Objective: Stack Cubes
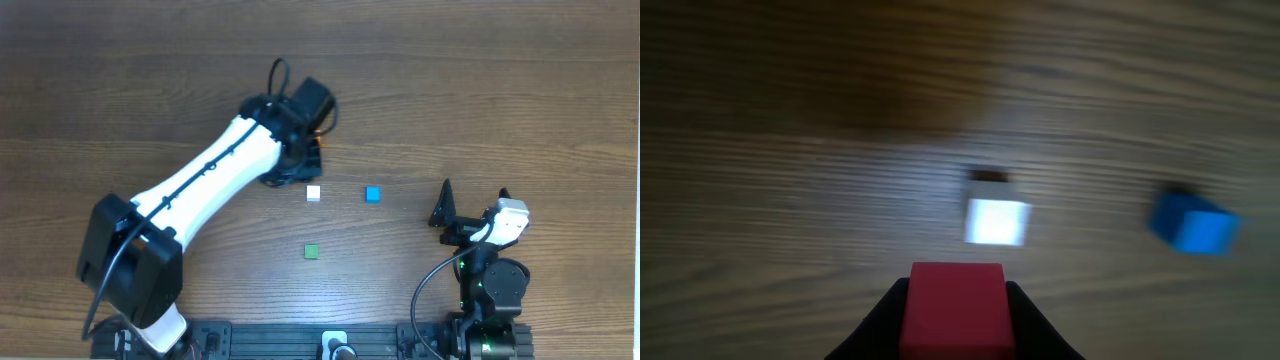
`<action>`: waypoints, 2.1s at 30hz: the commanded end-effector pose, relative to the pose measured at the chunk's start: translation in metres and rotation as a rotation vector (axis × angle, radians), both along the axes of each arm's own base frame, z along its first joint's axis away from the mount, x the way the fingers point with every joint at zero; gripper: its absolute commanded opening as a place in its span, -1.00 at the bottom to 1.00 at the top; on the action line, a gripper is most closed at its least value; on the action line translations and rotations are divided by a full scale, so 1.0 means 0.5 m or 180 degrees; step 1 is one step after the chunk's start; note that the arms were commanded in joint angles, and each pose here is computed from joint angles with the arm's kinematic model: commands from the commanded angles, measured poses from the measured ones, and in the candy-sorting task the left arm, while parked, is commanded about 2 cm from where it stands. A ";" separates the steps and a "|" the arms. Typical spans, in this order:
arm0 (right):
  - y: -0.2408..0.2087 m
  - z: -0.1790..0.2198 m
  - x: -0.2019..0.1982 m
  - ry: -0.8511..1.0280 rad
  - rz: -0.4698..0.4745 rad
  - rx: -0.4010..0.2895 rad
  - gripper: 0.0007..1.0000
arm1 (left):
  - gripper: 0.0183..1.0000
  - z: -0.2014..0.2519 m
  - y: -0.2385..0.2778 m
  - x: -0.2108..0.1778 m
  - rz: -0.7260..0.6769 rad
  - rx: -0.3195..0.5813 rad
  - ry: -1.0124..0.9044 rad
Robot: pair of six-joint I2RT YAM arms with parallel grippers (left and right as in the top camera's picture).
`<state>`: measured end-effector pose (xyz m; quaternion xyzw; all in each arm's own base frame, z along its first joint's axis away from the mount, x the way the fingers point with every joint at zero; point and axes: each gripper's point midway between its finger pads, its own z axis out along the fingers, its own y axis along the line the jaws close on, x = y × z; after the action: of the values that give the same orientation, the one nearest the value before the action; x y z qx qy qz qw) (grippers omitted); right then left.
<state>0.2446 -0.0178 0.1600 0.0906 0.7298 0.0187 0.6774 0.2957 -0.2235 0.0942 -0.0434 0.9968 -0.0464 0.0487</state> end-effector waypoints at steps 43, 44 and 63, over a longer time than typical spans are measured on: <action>0.004 -0.005 0.001 -0.0007 0.0036 -0.0003 0.98 | -0.96 -0.129 -0.047 -0.013 0.0014 0.0374 0.0203; 0.004 -0.005 0.001 -0.0007 0.0036 -0.0003 0.98 | -0.96 -0.130 -0.047 -0.013 0.0014 0.0376 0.0206; 0.004 -0.005 0.001 -0.0007 0.0036 -0.0003 0.99 | -0.95 -0.138 -0.047 -0.010 0.0023 0.0382 0.0215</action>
<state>0.2446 -0.0178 0.1600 0.0906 0.7298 0.0187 0.6774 0.2857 -0.2487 0.0289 -0.0386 0.9991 0.0090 0.0152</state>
